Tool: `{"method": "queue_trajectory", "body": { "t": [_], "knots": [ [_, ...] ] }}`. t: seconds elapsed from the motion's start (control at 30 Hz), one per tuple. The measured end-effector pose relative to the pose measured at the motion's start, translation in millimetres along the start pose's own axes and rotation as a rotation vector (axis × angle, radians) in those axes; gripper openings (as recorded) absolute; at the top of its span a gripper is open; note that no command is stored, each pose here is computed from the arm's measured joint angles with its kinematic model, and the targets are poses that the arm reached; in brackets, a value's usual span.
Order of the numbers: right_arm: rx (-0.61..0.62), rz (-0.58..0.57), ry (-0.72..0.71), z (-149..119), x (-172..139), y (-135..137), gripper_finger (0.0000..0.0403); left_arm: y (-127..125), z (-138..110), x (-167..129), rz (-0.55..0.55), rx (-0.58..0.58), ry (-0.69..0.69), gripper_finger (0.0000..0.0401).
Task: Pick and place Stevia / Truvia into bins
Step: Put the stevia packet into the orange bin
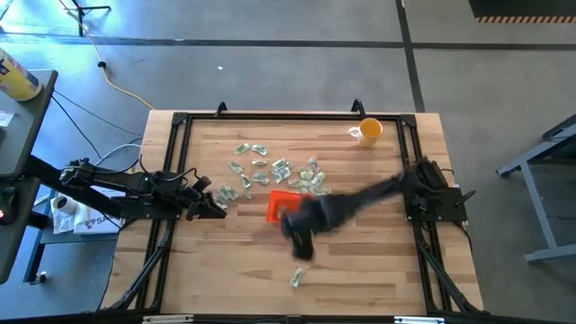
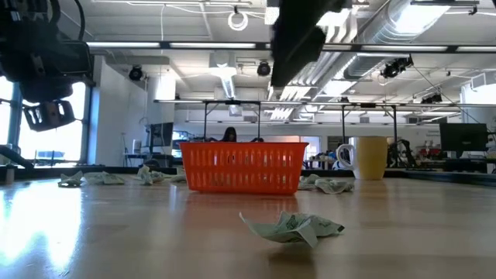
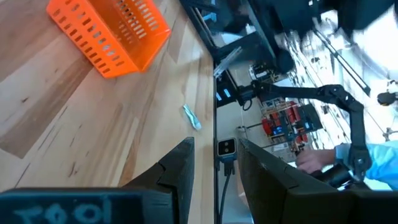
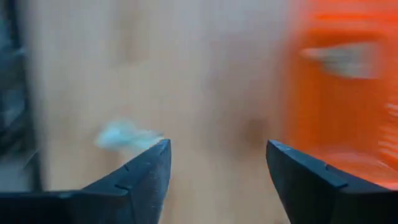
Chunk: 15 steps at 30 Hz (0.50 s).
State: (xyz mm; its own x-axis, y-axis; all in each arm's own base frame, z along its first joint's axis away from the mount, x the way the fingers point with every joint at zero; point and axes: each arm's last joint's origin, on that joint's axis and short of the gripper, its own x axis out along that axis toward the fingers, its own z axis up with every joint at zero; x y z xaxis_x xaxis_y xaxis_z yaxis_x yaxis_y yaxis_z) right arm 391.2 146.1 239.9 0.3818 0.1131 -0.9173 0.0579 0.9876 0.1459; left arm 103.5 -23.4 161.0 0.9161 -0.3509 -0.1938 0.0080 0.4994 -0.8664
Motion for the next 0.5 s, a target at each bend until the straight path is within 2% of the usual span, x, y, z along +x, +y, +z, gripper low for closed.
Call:
{"method": "queue_trajectory", "body": {
  "t": [0.1, 0.2, 0.3, 0.5],
  "knots": [
    [-0.258, 0.058, -0.015, -19, 16, 48, 0.0256, 0, 0, 0, -0.003, 0.017, 0.004, 0.0159],
    [-0.395, 0.024, -0.082, -30, 37, 75, 0.0257, 0, 0, 0, -0.002, 0.022, 0.004, 0.0159],
    [-0.398, -0.019, -0.095, -35, 54, 83, 0.0257, 0, 0, 0, -0.002, 0.022, 0.004, 0.0159],
    [-0.338, -0.014, -0.027, -35, 79, 72, 0.0257, 0, 0, 0, -0.002, 0.019, 0.004, 0.0159]
  ]
}}
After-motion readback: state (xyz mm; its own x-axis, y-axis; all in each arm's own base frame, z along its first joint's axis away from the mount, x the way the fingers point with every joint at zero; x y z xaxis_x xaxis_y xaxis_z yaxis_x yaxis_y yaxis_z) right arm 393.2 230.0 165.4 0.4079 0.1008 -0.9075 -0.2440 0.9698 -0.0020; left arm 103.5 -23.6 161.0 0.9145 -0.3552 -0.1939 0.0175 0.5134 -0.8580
